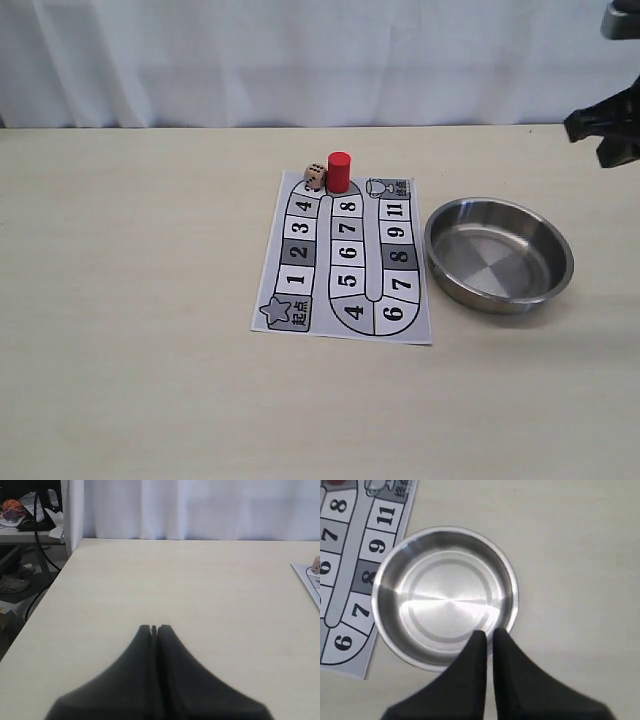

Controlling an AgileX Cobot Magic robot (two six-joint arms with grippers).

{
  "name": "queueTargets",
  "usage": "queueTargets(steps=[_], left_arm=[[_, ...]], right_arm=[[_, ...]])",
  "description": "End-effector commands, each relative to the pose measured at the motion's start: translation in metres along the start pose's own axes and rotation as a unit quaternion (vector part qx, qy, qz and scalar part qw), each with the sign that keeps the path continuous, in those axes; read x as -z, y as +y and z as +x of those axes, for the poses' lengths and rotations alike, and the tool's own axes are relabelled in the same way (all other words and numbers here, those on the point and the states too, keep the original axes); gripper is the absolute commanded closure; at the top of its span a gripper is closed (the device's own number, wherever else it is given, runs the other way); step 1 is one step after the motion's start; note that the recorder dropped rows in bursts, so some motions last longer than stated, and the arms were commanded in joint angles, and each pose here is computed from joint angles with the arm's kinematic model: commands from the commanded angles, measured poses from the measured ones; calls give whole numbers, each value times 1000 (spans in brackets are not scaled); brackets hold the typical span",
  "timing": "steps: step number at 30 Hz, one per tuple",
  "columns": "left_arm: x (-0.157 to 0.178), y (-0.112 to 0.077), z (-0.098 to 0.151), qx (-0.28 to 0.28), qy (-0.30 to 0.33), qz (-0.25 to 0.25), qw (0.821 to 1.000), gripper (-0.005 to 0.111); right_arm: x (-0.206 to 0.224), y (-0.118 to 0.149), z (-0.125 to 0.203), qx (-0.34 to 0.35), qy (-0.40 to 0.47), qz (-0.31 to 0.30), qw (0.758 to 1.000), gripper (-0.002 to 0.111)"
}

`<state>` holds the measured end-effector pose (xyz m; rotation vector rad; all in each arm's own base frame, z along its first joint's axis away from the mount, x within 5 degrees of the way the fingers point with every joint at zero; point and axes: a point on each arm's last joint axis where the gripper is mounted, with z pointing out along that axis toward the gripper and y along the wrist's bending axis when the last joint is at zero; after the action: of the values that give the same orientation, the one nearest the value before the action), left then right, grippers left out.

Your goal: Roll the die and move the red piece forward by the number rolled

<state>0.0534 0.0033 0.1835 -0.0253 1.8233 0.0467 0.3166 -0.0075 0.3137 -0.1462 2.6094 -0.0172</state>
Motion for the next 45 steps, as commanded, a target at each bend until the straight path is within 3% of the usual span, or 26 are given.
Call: queueTargets(steps=[1, 10, 19, 24, 36, 45], left_arm=[[0, 0, 0, 3, -5, 0, 1000, 107], [0, 0, 0, 2, -5, 0, 1000, 107], [0, 0, 0, 2, -5, 0, 1000, 107], [0, 0, 0, 2, -5, 0, 1000, 107], [0, 0, 0, 3, -5, 0, 1000, 107], [0, 0, 0, 3, -4, 0, 1000, 107]], right_arm=[[60, 5, 18, -2, -81, 5, 997, 104], [173, 18, 82, 3, -248, 23, 968, 104], [246, 32, 156, -5, -356, 29, 934, 104], [278, 40, 205, 0, -430, 37, 902, 104], [318, 57, 319, 10, -589, 56, 806, 104], [322, 58, 328, 12, -582, 57, 811, 104]])
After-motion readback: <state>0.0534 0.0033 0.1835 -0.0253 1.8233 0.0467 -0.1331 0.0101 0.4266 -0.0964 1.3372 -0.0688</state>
